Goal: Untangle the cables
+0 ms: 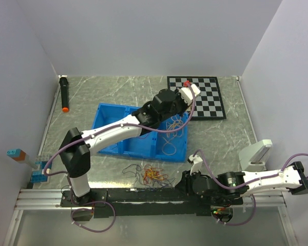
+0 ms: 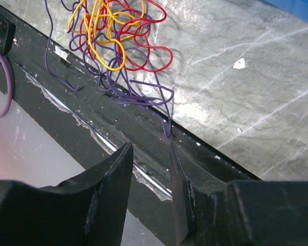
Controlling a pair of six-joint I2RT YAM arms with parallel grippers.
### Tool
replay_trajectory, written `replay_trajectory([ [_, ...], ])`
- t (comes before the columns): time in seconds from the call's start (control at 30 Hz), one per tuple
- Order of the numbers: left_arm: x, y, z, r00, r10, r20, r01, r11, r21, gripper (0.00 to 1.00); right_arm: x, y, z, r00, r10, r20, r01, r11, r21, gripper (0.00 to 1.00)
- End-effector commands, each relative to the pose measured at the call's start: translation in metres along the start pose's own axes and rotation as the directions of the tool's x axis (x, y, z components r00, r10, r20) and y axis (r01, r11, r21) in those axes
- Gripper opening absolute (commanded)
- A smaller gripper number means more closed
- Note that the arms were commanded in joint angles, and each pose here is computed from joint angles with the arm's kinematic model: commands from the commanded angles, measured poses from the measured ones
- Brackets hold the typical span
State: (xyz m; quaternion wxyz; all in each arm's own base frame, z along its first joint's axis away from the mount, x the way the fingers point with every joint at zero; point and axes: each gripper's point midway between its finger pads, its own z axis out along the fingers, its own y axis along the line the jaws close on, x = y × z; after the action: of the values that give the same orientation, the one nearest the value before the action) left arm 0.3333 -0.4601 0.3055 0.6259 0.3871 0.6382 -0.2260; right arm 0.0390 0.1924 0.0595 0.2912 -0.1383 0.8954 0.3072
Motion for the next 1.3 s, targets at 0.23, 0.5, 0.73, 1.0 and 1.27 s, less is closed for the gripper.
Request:
replay_trajectory([
  [0.23, 0.050, -0.011, -0.022, 0.989, -0.118, -0.089, 0.114, 0.992, -0.049, 0.01, -0.003, 0.000, -0.001, 1.000, 0.018, 0.023, -0.018, 1.000, -0.012, 0.42],
  [0.5, 0.072, 0.006, -0.011, 0.985, -0.127, -0.115, 0.112, 0.986, -0.124, 0.01, -0.004, -0.001, -0.002, 0.999, 0.025, 0.024, -0.025, 1.000, -0.005, 0.42],
  [0.73, 0.094, 0.007, -0.009, 0.983, -0.088, -0.161, 0.068, 0.989, -0.130, 0.09, -0.004, -0.003, -0.002, 0.999, 0.027, 0.027, -0.027, 1.000, 0.000, 0.42],
  [1.0, 0.079, 0.004, -0.034, 0.987, 0.016, -0.157, -0.023, 0.999, -0.044, 0.62, -0.004, 0.000, -0.002, 1.000, 0.019, 0.024, -0.019, 1.000, -0.007, 0.41],
  [1.27, 0.061, -0.014, -0.104, 0.971, 0.171, -0.165, -0.142, 0.974, 0.178, 0.83, -0.003, 0.001, -0.001, 1.000, 0.011, 0.018, -0.011, 1.000, 0.000, 0.42],
])
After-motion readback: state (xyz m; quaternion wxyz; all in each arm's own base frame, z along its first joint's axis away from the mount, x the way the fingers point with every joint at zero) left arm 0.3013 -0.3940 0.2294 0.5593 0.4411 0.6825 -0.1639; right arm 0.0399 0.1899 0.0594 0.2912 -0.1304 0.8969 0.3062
